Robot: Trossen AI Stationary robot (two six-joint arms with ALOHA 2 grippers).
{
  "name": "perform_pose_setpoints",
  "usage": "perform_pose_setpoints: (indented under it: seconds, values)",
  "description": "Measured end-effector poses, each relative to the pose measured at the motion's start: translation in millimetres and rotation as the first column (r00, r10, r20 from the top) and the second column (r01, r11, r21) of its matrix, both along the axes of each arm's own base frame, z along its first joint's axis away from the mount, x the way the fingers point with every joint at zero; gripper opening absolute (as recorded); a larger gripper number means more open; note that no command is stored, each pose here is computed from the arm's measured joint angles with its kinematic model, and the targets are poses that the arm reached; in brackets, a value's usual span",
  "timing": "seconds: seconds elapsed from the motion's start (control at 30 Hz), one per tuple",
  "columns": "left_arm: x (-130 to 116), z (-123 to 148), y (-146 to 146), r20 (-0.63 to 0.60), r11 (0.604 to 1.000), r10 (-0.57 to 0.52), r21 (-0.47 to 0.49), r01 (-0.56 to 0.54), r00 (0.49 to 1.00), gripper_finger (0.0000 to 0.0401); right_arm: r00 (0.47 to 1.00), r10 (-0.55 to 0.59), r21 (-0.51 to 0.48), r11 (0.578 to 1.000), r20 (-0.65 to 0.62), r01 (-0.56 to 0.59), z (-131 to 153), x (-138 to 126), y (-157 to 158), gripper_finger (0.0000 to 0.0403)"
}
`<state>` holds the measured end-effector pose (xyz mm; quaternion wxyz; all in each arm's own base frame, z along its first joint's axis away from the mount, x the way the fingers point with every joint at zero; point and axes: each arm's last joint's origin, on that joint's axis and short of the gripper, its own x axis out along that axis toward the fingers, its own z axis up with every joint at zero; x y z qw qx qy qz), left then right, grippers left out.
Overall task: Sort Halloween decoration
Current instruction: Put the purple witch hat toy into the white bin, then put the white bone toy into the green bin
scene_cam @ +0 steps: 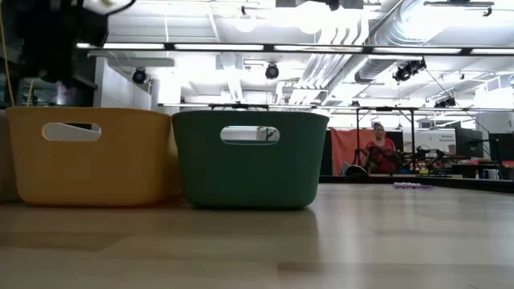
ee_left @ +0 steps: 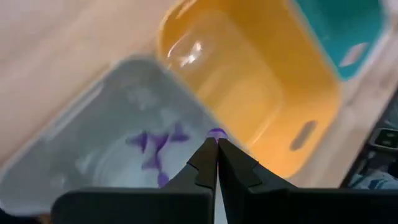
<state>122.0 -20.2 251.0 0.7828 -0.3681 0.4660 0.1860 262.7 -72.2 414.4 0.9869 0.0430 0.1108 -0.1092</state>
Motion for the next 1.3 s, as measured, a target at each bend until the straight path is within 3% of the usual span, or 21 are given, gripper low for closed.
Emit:
perform_pose_setpoints:
  seconds: [0.23, 0.7, 1.07, 1.2, 1.3]
  values:
    - [-5, -28, -2, -0.13, 0.996, 0.078, -0.024, -0.082, 0.988, 0.0, 0.999, -0.001, 0.011, 1.0, -0.051, 0.001, -13, 13, -4, 0.0233]
    - [10, -51, -3, -0.318, 0.992, 0.12, 0.073, -0.102, 0.941, 0.0001, 0.996, 0.0, 0.022, 1.0, -0.093, 0.002, -19, 16, -5, 0.0233]
    - [10, -48, -3, -0.295, 0.993, 0.109, 0.068, -0.093, 0.949, 0.0049, 0.995, 0.0, 0.025, 1.0, -0.104, 0.003, -10, -4, 0, 0.0233]
    - [15, -28, -3, -0.214, 0.995, 0.085, 0.078, -0.07, 0.973, 0.008, 0.994, 0.0, 0.026, 1.0, -0.107, 0.003, -7, -10, 2, 0.0233]
    - [23, 7, -1, -0.049, 0.99, 0.075, 0.122, -0.068, 0.996, 0.01, 0.995, 0.0, 0.022, 1.0, -0.095, 0.002, -3, -15, 3, 0.0233]
